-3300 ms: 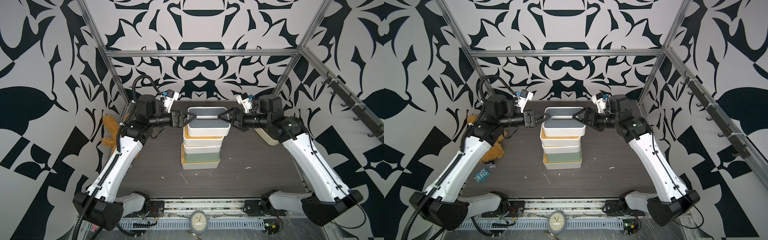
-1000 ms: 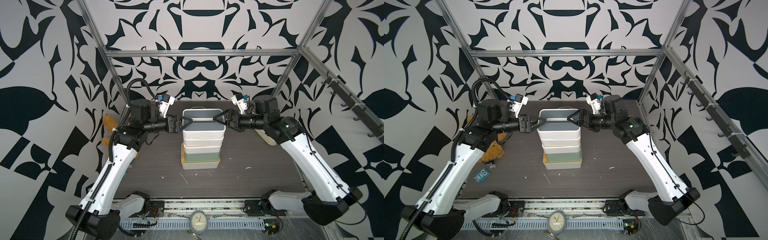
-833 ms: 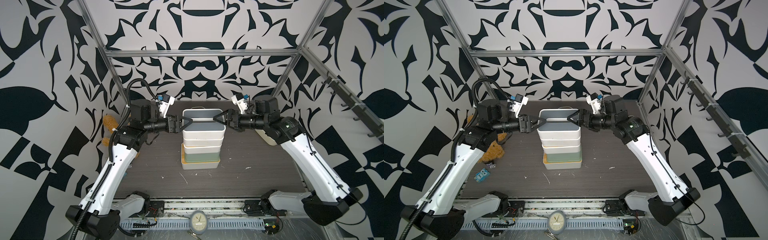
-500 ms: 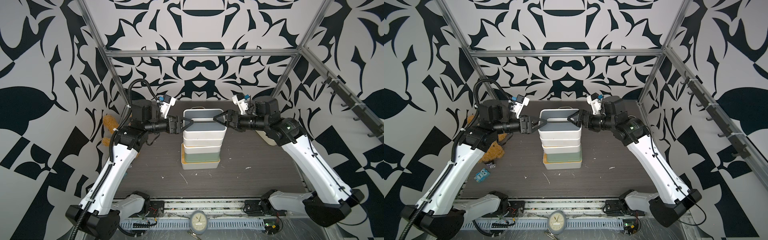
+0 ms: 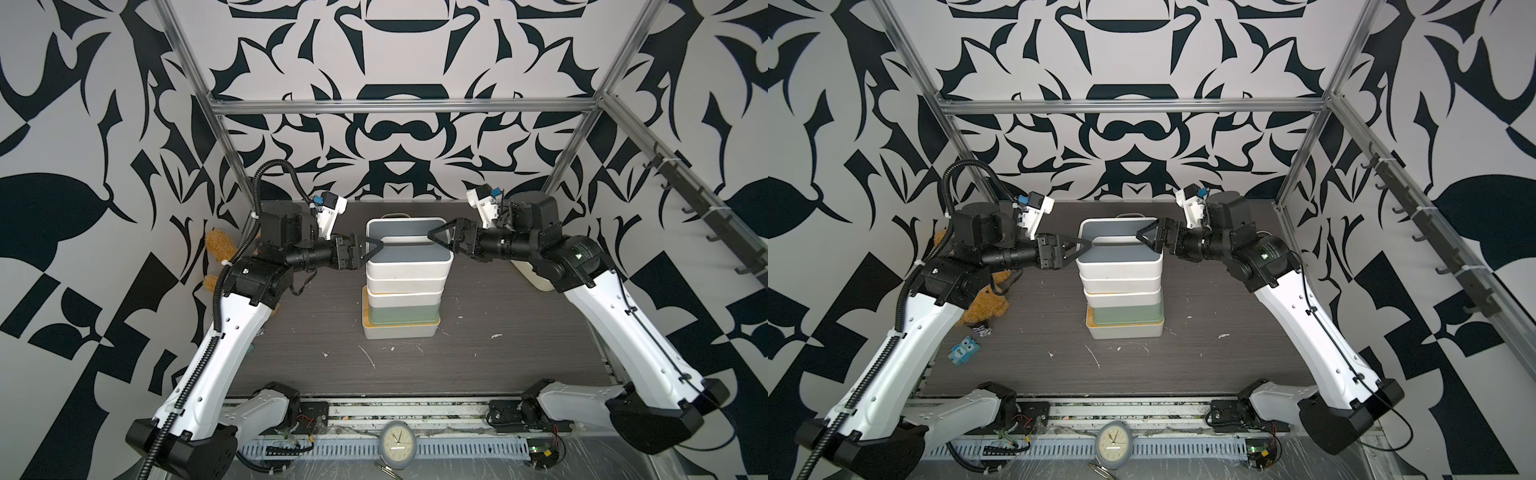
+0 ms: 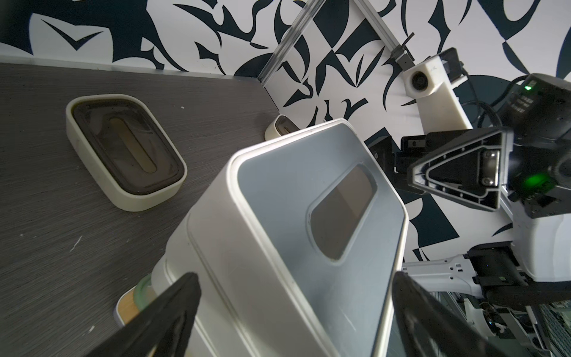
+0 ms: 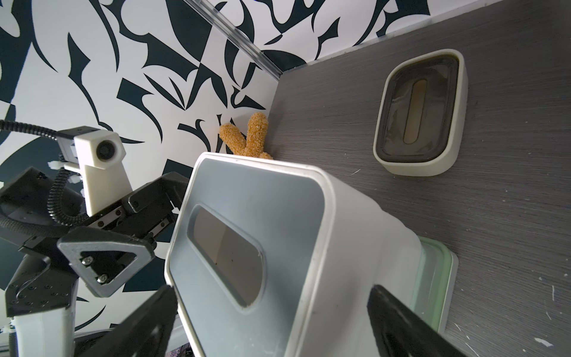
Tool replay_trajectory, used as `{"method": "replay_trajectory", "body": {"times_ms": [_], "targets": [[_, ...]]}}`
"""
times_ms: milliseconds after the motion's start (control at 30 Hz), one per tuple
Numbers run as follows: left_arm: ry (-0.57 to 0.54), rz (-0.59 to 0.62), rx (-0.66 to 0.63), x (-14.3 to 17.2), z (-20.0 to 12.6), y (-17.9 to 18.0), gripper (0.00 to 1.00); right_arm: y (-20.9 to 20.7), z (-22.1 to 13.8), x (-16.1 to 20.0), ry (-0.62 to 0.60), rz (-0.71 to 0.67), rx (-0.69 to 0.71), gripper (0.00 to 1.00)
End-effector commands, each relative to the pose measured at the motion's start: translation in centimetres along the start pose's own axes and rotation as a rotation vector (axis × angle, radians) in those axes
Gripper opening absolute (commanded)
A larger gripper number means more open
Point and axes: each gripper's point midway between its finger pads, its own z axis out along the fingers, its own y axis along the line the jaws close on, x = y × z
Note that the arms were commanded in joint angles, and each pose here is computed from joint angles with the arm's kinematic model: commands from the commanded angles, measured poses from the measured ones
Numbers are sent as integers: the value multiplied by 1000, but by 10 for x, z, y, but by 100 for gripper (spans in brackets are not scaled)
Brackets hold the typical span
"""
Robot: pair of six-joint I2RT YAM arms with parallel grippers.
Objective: Stack the tissue boxes
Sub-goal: Place the tissue box at the tissue box.
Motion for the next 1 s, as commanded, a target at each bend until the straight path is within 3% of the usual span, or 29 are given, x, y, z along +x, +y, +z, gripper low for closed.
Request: {"method": "replay_trajectory", "body": {"times_ms": [0, 200, 300, 467, 567, 733, 967], "targets": [[-49, 53, -29, -10, -14, -9, 99, 16, -19, -13, -73, -71, -14, 99], [-116, 85, -110, -18, -27, -3, 99, -7, -40, -34, -179, -76, 127, 100], [-160, 95, -154, -22, -37, 2, 99, -47, -63, -60, -271, -6, 244, 100], [-184, 32, -179, -23, -46, 19, 99, -154, -106, -94, -449, 165, 519, 100], [-179, -54, -146, -21, -42, 34, 100, -219, -111, -100, -487, 184, 733, 100], [-169, -154, -108, -11, -32, 58, 99, -303, -95, -106, -426, 111, 989, 100], [-154, -319, -15, 13, -15, 92, 99, -375, -66, -110, -207, 45, 1120, 100]]}}
